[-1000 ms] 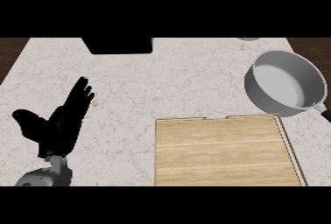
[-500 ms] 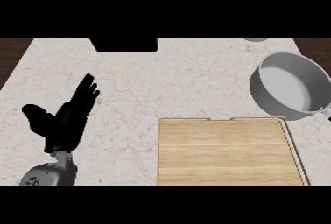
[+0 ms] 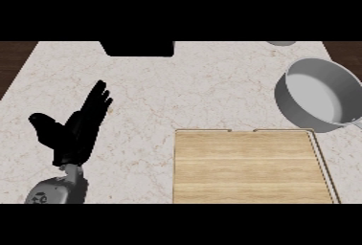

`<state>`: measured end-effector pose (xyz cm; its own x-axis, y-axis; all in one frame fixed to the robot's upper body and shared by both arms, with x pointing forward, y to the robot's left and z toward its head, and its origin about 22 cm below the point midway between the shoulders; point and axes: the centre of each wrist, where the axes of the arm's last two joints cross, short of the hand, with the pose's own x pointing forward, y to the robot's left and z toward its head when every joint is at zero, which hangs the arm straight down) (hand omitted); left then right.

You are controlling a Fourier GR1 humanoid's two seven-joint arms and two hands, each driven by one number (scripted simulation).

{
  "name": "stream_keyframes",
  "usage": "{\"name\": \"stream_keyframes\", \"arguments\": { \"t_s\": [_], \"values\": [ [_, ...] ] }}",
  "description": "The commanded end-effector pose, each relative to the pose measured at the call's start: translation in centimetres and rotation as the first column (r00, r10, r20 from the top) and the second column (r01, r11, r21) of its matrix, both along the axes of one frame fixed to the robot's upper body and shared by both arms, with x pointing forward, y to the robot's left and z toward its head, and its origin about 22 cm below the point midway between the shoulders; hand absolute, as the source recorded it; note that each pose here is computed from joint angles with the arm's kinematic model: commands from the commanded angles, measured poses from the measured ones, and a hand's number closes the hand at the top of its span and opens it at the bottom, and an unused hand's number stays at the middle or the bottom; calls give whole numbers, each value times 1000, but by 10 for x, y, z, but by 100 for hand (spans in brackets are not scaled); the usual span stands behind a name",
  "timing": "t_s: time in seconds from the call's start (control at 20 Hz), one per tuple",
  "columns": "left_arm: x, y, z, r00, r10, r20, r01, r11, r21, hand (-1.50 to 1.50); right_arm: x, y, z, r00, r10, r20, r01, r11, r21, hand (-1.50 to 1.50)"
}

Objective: Pick the pear from the tray and place it in the pot

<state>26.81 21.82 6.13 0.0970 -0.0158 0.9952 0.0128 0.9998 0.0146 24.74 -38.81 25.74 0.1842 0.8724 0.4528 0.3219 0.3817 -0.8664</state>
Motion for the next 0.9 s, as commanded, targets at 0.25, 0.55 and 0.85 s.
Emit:
{"name": "stream_keyframes", "arguments": {
  "t_s": [0.25, 0.55, 0.85],
  "values": [
    [-3, -3, 6, 1000, -7, 7, 7, 1000, 2, 0, 64, 15, -56, 988, 50, -146, -34, 994, 108, 150],
    [6, -8, 9, 1000, -3, 14, 3, 1000, 6, 0, 89, 4, -88, 969, 64, -240, 20, 943, 333, -150],
    [0, 10, 0, 1000, 5, -11, -5, 1000, -4, 0, 81, 1, -87, 999, 44, 17, -46, 857, 514, -150]
  ]
}}
